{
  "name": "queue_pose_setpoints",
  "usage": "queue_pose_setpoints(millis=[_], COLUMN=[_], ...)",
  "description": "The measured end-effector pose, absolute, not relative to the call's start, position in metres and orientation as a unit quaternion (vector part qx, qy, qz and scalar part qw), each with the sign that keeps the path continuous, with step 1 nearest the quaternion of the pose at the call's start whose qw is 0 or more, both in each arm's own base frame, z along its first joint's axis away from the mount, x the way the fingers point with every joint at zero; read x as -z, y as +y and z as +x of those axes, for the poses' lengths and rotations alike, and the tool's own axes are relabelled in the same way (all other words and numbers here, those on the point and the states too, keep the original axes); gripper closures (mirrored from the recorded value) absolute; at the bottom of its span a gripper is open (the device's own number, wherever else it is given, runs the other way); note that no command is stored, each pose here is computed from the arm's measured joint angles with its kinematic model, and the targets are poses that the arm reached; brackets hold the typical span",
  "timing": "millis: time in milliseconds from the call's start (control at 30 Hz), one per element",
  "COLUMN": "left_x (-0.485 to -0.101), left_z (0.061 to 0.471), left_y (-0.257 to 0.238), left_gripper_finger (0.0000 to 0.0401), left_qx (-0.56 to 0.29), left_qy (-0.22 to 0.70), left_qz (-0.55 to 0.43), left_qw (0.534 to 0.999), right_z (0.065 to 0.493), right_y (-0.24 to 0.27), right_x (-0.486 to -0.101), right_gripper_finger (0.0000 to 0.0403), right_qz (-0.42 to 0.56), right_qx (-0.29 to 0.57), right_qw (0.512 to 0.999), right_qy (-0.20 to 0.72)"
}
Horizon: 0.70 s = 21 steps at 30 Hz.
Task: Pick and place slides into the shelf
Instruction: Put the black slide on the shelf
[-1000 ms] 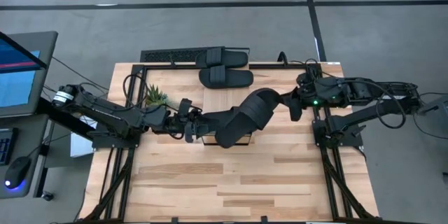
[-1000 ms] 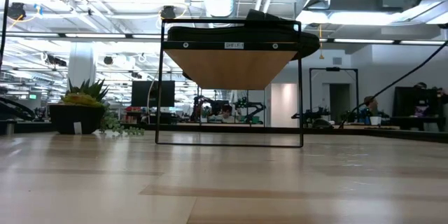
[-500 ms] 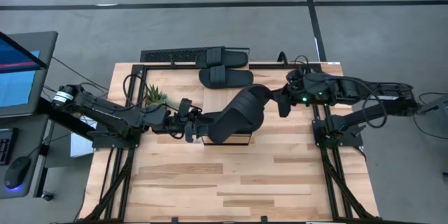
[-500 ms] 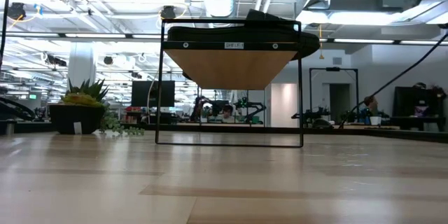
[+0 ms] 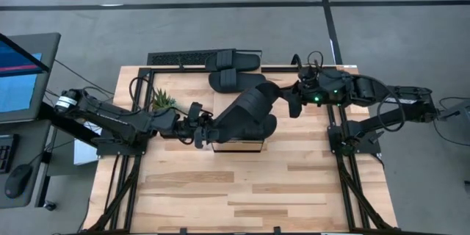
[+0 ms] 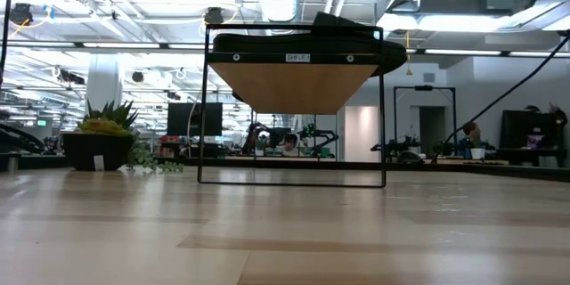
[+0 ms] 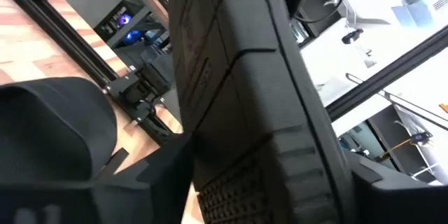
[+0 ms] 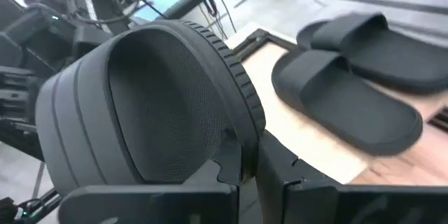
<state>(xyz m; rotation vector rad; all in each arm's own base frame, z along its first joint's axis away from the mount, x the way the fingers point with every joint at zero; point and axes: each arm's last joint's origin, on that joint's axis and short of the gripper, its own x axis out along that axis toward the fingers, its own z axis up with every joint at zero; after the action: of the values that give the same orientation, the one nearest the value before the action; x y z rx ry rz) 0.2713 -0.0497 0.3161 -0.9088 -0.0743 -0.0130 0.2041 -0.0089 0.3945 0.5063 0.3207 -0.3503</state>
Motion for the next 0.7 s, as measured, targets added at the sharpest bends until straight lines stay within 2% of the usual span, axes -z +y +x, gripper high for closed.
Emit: queue_pose_setpoints(millis=[233,700], left_x=[-0.3191,-0.3197], left_z=[0.2715,0.2713], left_y=[-0.0467,-0.0464], left_gripper_finger=[0.0230,0.0227], left_qx=[-0.001,-0.007], left_qy=[-0.060,-0.066], left_qz=[-0.448,-0.460], left_qw=[0.892,0.886], right_z=[0.2040,0.2032], right_y=[-0.0090,-0.0088], right_x=[-0.3969,-0.3972], right_gripper_finger=[0.0394,0.0394], right_qz=[0.242,0.242], right_qx=[0.170,0.170], right_qw=[0.943,0.943], right_qy=[0.153,0.153])
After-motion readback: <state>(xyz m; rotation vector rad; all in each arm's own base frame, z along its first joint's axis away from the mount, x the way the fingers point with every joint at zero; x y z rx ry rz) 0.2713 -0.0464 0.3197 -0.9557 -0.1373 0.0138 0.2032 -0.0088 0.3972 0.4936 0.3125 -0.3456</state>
